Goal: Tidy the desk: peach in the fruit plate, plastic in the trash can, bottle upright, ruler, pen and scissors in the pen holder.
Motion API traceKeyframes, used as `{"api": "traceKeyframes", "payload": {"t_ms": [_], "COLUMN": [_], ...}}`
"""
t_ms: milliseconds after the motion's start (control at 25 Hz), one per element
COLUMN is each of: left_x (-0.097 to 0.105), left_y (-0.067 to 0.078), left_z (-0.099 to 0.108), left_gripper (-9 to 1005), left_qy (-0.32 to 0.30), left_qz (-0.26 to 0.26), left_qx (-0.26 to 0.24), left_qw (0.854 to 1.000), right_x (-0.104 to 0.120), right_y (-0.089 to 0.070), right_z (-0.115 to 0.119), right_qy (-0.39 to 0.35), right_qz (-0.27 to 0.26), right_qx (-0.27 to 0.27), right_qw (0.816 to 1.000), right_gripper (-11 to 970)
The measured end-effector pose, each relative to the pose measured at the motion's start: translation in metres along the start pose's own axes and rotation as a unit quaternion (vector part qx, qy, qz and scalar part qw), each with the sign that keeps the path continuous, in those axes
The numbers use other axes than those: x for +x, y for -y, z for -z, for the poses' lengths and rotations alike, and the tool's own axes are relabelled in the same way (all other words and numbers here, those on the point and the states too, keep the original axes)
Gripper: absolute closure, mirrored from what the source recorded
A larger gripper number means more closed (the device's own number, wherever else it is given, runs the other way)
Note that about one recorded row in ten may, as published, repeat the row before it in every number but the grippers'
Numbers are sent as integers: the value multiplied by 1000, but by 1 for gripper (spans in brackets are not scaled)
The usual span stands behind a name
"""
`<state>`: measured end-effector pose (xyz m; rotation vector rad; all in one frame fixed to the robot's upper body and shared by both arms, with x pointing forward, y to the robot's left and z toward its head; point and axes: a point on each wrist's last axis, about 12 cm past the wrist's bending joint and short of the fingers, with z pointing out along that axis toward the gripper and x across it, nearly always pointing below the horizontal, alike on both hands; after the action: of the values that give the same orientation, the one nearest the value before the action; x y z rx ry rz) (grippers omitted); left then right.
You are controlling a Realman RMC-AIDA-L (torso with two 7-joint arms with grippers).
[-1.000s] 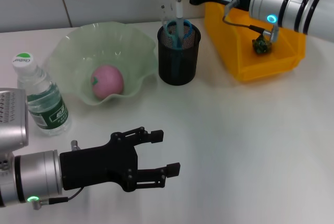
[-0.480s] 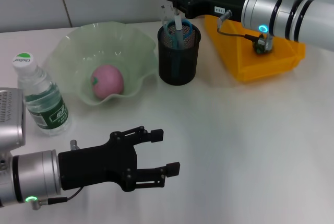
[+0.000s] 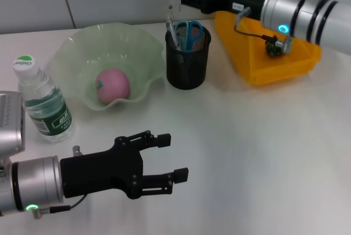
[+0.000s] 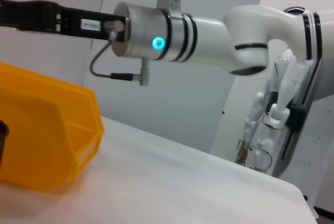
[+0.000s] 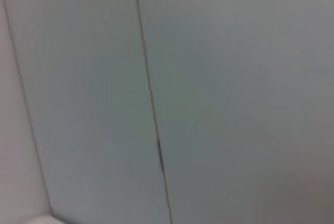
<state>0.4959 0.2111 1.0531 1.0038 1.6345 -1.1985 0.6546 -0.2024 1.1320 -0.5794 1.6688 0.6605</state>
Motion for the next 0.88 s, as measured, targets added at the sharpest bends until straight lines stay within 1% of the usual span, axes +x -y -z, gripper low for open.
{"api": "traceKeyframes", "payload": {"t_ms": [80,160,200,320,480,560,680,800,880], "left_x": [0,-1,-5,-5,-5,-3,1,5,5], "left_y": [0,-1,-3,-5,-3,1,1,1,1], "left_z": [0,1,6,9,14,16,16,14,14], "left_gripper": [130,130,130,130,130,130,130,130,130], "left_qy": [0,2,15,16,18,22,23,18,18], "left_qz": [0,1,11,21,32,33,39,49,49], "left_qx": [0,-2,-9,-12,-3,4,-3,-4,-4], "left_qw": [1000,1000,1000,1000,999,999,999,999,999], "right_x": [2,4,5,13,29,38,51,62,68], "right_y": [1,0,-1,-4,-11,-15,-23,-31,-36], "right_z": [9,23,32,66,113,131,153,164,167], "right_qy": [17,36,45,55,48,35,-1,-54,-89], "right_qz": [-16,-38,-52,-88,-103,-107,-102,-92,-91], "right_qx": [-6,-25,-41,-82,-148,-174,-216,-264,-287], "right_qw": [1000,998,997,991,982,978,971,959,949], "right_gripper": [411,383,369,327,315,310,301,292,286]}}
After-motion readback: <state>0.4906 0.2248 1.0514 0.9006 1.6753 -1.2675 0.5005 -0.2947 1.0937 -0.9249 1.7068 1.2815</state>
